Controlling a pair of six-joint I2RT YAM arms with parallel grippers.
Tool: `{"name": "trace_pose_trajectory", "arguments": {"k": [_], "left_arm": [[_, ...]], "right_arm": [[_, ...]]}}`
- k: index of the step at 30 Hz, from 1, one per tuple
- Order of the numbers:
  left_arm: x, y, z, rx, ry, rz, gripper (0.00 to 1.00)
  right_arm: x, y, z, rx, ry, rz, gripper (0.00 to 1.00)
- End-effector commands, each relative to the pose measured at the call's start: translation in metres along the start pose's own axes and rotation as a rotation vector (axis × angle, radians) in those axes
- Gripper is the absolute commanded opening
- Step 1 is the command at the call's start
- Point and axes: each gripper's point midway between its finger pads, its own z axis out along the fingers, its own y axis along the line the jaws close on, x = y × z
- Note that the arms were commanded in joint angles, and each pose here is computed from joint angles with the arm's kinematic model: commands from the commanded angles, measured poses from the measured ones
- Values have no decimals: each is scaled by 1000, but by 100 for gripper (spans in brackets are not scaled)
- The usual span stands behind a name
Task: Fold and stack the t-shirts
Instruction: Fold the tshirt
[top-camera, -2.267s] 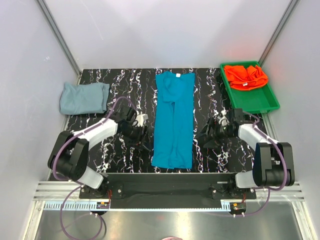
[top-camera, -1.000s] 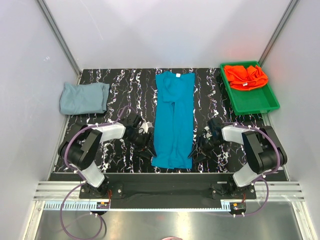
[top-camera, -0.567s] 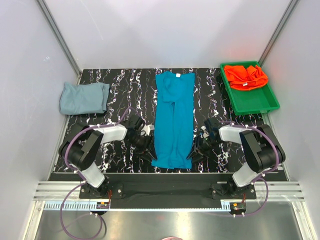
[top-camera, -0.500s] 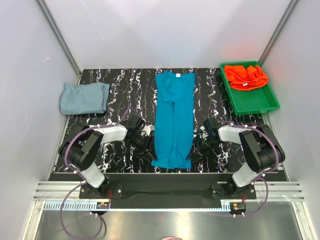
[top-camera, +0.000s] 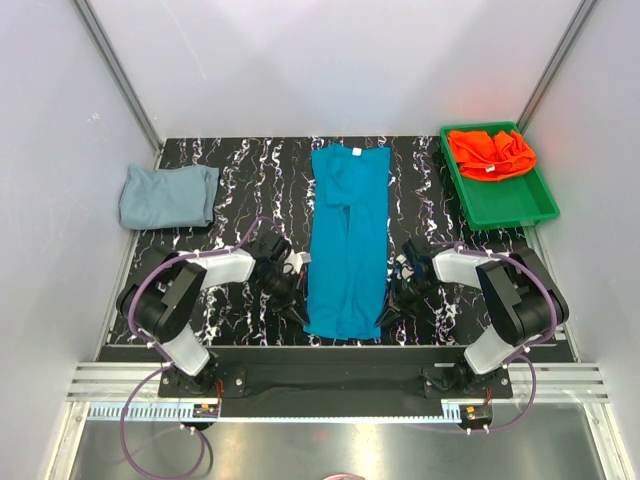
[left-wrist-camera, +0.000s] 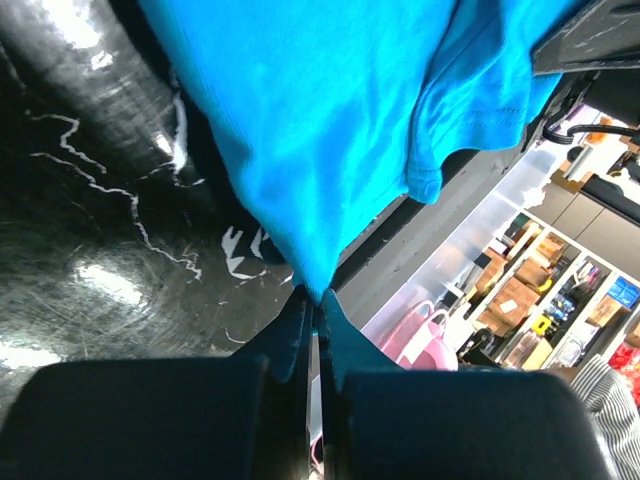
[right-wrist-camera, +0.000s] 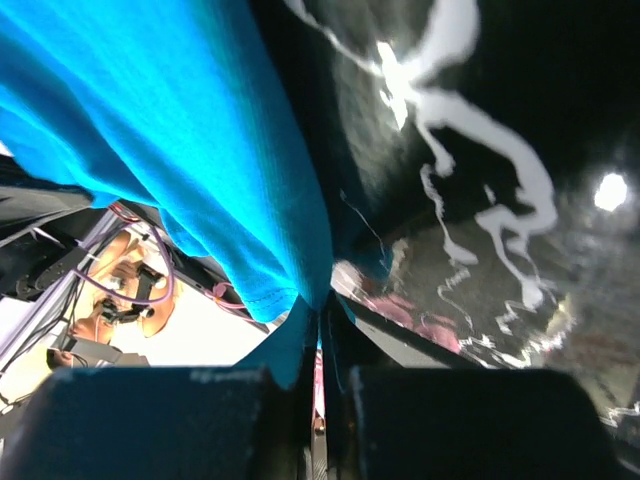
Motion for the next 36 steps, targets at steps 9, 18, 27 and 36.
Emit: {"name": "trace_pose_trajectory", "arguments": {"k": [9, 18, 27, 36], "left_arm": [[-31, -41, -23, 38, -8, 168, 0], [-71, -60, -41, 31, -74, 233, 0], [-138, -54, -68, 14, -181, 218, 0], [-196, -54, -74, 13, -226, 236, 0]], "right_arm": [[-21, 44, -42, -18, -139, -197, 0], [-85, 62, -81, -59, -315, -210, 0], [-168, 83, -124, -105, -482, -203, 0], [-209, 88, -124, -118, -495, -209, 0]]}}
